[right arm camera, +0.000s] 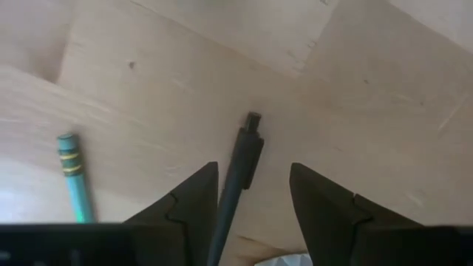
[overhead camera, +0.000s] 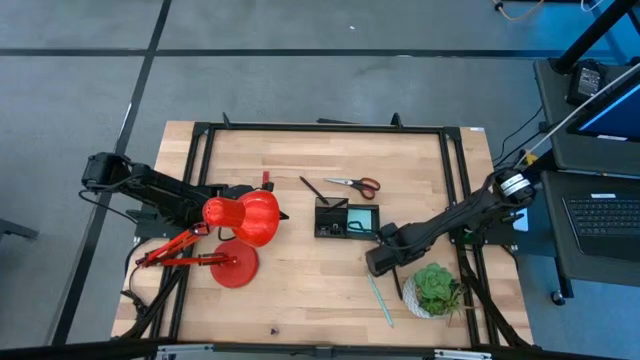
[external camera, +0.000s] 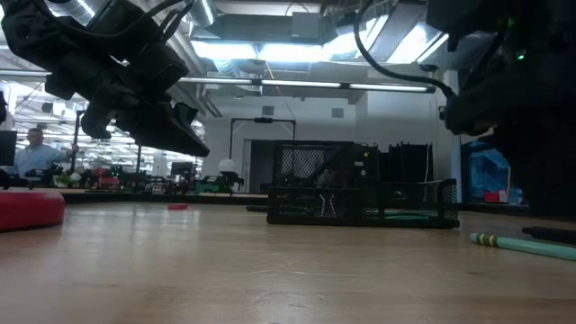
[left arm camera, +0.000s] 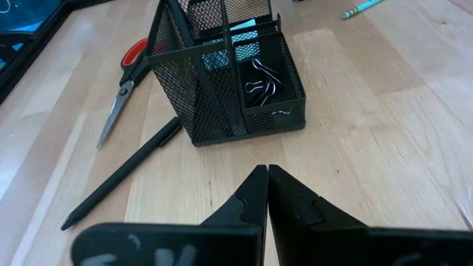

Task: Pick and place office supplies into organizer
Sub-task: Put the bottom black pen into the black desk organizer

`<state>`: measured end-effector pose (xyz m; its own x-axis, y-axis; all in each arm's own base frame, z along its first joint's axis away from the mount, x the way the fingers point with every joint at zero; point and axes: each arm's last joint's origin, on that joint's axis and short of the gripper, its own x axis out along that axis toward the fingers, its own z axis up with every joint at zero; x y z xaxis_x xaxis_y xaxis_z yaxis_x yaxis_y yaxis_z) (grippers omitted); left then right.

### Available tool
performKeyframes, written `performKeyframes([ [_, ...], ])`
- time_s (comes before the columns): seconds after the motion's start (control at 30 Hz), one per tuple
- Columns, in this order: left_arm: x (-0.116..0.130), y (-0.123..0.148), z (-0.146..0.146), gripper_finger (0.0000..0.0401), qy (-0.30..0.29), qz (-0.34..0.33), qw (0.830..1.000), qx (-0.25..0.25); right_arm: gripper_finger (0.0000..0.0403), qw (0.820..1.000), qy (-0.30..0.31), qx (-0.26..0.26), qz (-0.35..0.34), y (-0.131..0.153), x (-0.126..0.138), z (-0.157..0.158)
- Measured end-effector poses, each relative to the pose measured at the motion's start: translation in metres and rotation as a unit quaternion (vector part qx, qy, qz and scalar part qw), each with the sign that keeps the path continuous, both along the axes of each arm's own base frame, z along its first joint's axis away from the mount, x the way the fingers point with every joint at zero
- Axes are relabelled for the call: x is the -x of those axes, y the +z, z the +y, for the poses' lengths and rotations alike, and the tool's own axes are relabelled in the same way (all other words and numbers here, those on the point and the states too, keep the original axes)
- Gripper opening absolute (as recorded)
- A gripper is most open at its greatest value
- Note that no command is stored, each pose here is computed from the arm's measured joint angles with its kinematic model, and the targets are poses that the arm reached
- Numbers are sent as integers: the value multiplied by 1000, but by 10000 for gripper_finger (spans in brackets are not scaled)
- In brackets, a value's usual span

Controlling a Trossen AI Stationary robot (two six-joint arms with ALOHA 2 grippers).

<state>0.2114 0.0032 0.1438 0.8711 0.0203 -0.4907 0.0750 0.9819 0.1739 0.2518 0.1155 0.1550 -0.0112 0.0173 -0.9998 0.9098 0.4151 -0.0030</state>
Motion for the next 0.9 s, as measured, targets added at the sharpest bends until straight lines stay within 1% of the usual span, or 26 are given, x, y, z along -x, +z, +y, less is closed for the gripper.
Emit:
performKeyframes([
  [0.2,0,0,0,6,0,0,1000,0,170,1000,-10,5,11,-7,-2,0],
  [0.37,0,0,0,6,0,1,1000,0,170,1000,-17,3,7,-12,-4,-3],
  [0.6,0,0,0,6,0,3,1000,0,170,999,-31,-41,-6,-33,5,-14],
  [0.77,0,-1,0,6,0,4,1000,0,170,998,-31,-48,0,-30,3,-13],
  [0.9,0,-1,0,6,0,4,1000,0,170,998,-20,-51,-5,-26,-2,-11],
])
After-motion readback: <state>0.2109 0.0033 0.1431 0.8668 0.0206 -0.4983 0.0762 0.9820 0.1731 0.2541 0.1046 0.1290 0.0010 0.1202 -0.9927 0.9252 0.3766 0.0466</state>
